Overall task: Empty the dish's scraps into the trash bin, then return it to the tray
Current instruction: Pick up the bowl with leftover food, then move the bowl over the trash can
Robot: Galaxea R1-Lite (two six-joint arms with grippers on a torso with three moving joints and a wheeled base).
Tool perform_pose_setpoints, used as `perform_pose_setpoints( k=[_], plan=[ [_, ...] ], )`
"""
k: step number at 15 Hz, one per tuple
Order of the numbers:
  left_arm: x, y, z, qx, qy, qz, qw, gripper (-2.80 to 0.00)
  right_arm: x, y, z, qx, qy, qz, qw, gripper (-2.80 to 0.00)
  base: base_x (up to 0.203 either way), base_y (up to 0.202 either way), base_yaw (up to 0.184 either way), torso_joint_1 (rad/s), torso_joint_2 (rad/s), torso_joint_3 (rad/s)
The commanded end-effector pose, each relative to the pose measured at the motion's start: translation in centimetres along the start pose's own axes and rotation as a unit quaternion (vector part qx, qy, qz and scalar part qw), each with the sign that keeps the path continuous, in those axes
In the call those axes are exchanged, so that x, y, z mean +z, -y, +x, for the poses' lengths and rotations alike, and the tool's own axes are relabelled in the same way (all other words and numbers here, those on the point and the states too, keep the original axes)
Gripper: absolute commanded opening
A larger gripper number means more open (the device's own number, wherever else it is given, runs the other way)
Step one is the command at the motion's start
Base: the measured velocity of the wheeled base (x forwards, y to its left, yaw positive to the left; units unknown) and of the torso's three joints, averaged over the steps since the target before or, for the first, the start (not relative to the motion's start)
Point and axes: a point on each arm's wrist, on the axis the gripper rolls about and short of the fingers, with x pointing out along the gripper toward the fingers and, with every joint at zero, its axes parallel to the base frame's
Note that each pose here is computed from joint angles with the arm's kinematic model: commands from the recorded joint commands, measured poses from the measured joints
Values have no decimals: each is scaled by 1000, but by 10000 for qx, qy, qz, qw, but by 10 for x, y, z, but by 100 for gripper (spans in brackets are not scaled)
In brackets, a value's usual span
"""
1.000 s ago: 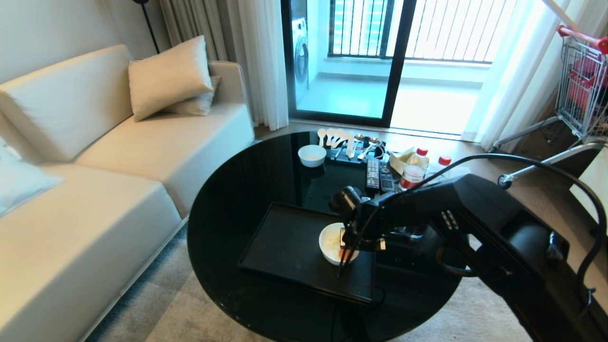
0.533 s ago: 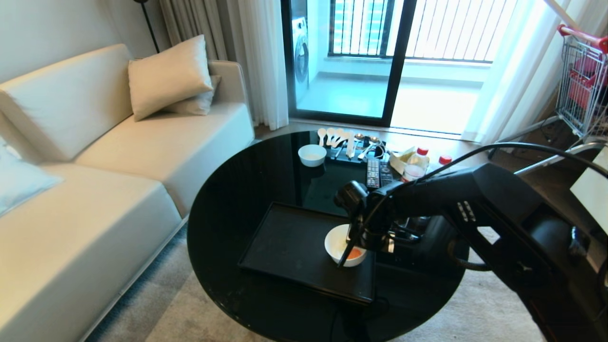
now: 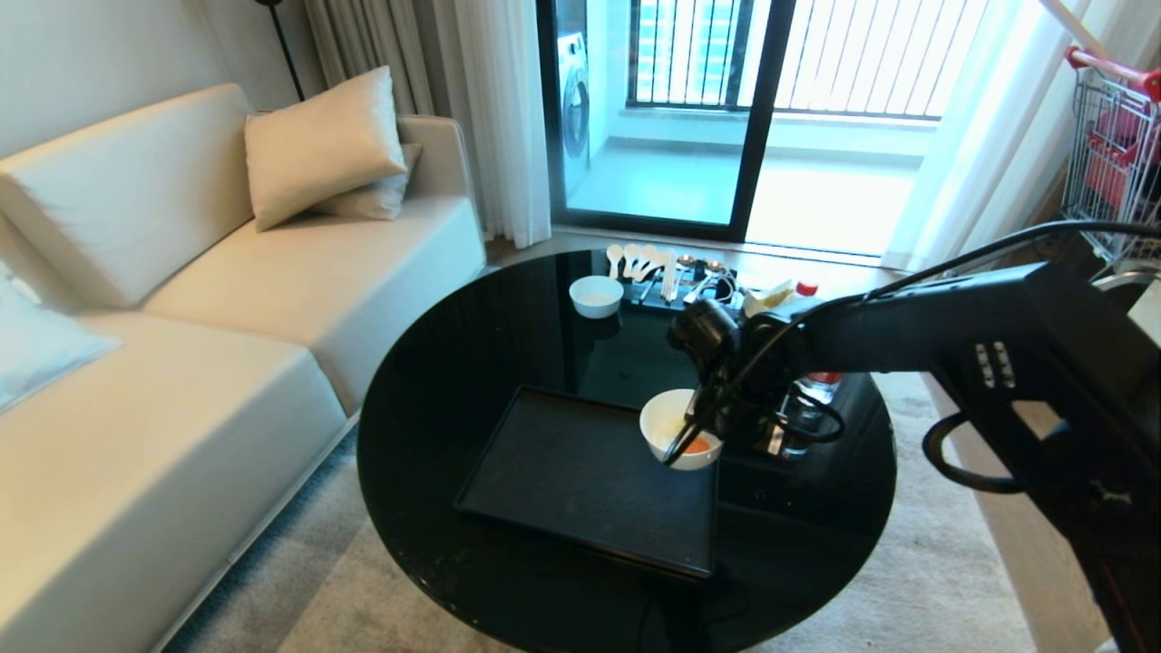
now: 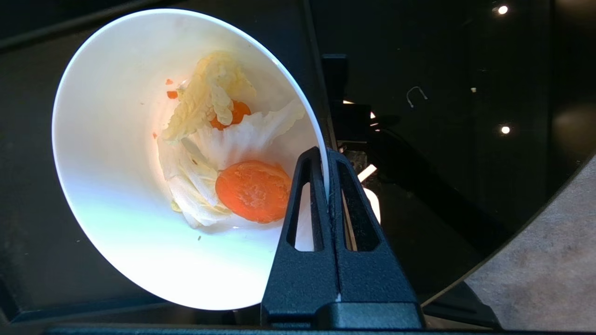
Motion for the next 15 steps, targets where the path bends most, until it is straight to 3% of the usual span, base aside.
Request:
perform_pose_setpoints(
  k=[1, 4, 7, 11, 15],
  plan=[
    [0, 0, 0, 4, 4, -4, 10000, -280, 15, 15, -34, 131, 172, 186, 9996, -280, 0, 0, 0, 0, 0, 0],
    [0, 0, 0, 4, 4, -4, 10000, -280, 22, 41, -70, 157, 287, 336, 9989, -280, 0, 0, 0, 0, 0, 0],
    [0, 0, 0, 4, 4, -4, 10000, -280, 17, 82, -100, 41, 307, 565, 9979, -280, 0, 0, 0, 0, 0, 0],
    [0, 0, 0, 4, 4, -4, 10000, -280, -1, 148, -137, -11, 468, 865, 9952, -280, 0, 0, 0, 0, 0, 0],
    [0, 0, 0, 4, 4, -4, 10000, -280, -36, 209, -167, -76, 581, 1033, 9929, -280, 0, 0, 0, 0, 0, 0]
  ],
)
